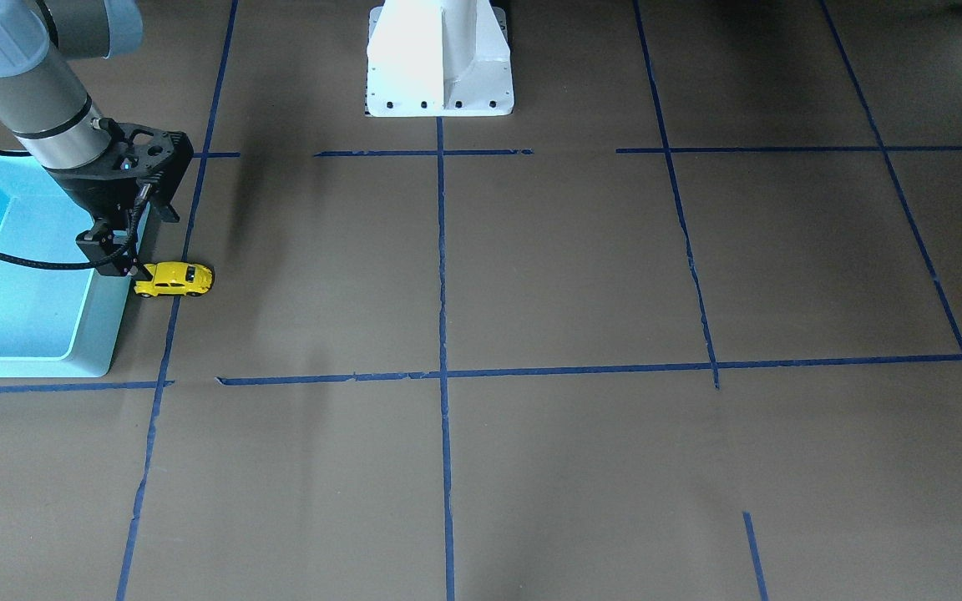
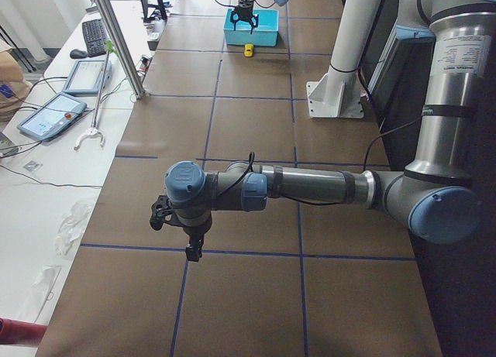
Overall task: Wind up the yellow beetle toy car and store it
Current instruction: 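Move the right gripper over the yellow car beside the bin, then lower the right gripper and close it around the yellow car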
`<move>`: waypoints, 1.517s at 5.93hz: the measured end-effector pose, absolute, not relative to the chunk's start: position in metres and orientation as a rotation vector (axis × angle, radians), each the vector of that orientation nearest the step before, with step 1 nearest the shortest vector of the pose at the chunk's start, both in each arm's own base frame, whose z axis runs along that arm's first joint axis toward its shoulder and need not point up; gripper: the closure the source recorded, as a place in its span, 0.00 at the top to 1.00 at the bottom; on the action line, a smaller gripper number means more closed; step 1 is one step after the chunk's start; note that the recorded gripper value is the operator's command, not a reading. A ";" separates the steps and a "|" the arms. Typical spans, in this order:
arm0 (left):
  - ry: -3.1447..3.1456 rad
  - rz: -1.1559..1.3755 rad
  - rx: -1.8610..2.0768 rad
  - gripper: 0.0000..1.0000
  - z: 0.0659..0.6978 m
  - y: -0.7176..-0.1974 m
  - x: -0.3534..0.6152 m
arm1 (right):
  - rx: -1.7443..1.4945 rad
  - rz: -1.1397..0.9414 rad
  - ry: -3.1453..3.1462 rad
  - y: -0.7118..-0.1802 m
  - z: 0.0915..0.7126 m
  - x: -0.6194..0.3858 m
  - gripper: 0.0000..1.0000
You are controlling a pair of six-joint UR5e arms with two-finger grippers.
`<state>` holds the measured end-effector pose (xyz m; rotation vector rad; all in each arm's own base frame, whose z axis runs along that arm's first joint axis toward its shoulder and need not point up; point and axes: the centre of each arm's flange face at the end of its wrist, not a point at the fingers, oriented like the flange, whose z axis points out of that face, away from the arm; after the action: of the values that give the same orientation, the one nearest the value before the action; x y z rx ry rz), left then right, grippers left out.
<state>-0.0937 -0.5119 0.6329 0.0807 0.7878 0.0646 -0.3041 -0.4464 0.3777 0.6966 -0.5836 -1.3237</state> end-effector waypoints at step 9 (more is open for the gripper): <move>0.791 0.054 0.076 1.00 0.636 -0.518 -0.095 | 0.592 -1.492 -0.620 -0.442 0.449 -0.332 1.00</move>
<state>-0.0954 -0.5178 0.6357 0.0759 0.7910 0.0541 -0.3322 -0.4421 0.4490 0.5922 -0.6201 -1.4921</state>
